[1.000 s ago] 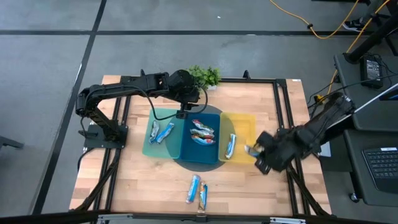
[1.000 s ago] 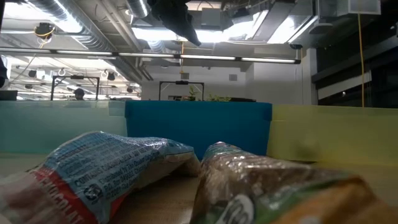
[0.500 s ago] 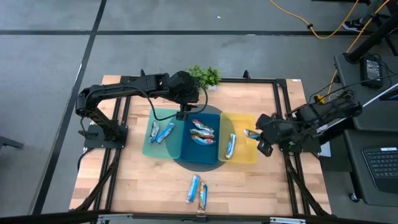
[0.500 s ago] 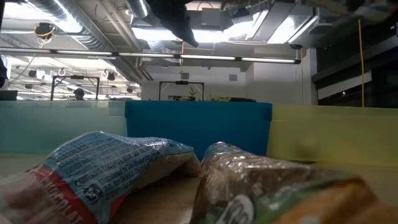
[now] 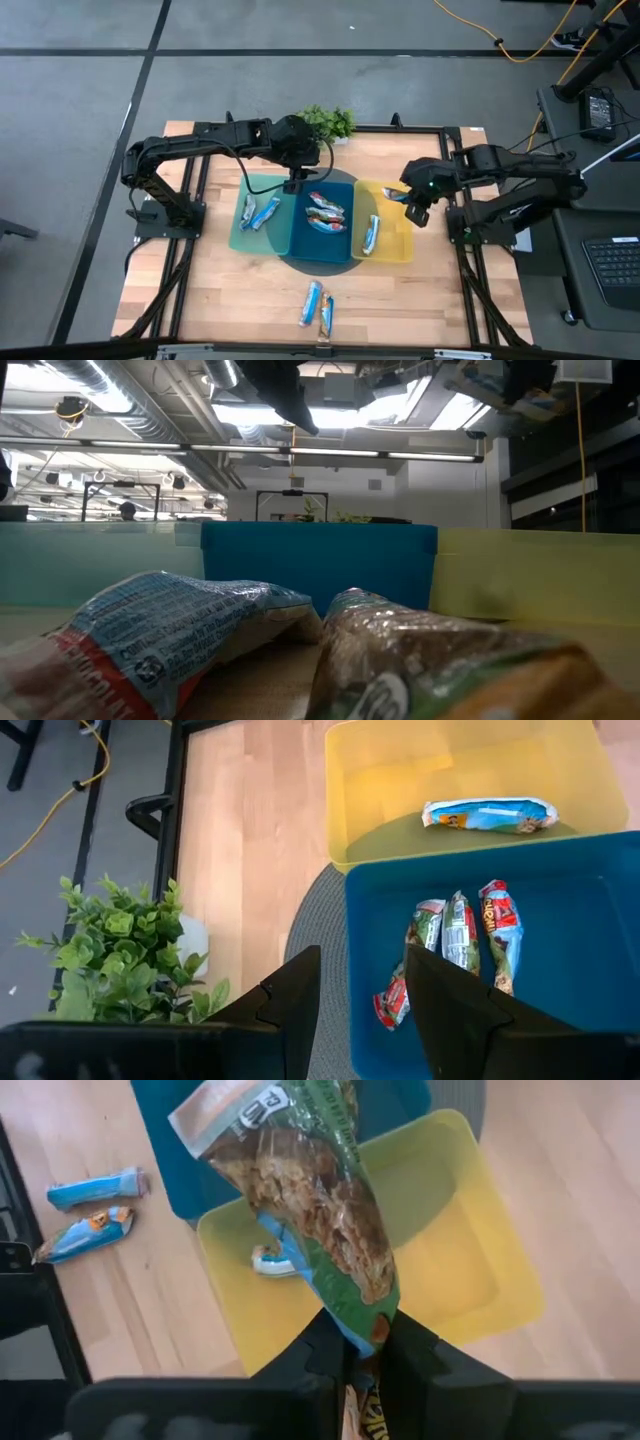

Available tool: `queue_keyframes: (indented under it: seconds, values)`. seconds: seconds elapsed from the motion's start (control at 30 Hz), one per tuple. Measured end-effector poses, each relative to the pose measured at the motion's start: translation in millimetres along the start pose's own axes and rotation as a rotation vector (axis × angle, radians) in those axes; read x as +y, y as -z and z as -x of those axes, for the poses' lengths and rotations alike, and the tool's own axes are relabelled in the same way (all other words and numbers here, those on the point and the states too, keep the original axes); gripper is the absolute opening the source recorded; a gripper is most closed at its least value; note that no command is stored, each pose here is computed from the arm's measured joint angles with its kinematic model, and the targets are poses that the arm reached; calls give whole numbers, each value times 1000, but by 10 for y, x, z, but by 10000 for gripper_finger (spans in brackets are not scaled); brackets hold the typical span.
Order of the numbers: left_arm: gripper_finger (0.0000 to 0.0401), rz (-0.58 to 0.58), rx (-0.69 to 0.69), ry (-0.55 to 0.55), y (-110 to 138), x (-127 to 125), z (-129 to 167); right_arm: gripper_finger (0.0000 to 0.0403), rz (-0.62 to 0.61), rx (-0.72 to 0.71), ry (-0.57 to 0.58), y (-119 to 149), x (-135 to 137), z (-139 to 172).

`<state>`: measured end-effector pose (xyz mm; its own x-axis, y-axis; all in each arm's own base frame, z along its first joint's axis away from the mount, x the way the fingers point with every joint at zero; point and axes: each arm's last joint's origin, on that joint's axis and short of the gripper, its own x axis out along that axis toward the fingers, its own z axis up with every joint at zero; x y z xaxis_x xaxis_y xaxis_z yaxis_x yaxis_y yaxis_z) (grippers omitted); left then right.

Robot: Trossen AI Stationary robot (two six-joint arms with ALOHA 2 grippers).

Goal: Pick and place Granola Bars by type
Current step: Put the yellow granola bar into the yellow bin

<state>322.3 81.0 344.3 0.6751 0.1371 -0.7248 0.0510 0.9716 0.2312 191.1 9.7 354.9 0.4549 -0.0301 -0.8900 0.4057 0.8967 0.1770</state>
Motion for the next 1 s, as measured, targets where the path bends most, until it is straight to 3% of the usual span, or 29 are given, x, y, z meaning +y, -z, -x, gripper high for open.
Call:
queue_keyframes:
  seconds: [0.17, 0.4, 0.63, 1.0]
  values:
    - [139, 1, 0, 0, 0, 0, 3, 45, 6, 28, 41, -85, -63, -147]
    - [139, -1, 0, 0, 0, 0, 3, 45, 70, 158, 115, -56, -186, -716]
    - [139, -1, -1, 0, 0, 0, 4, 45, 67, 138, 40, 11, -321, -1206]
    - [139, -2, -16, -23, -19, 12, 4, 45, 47, 163, 82, -28, -567, -1501]
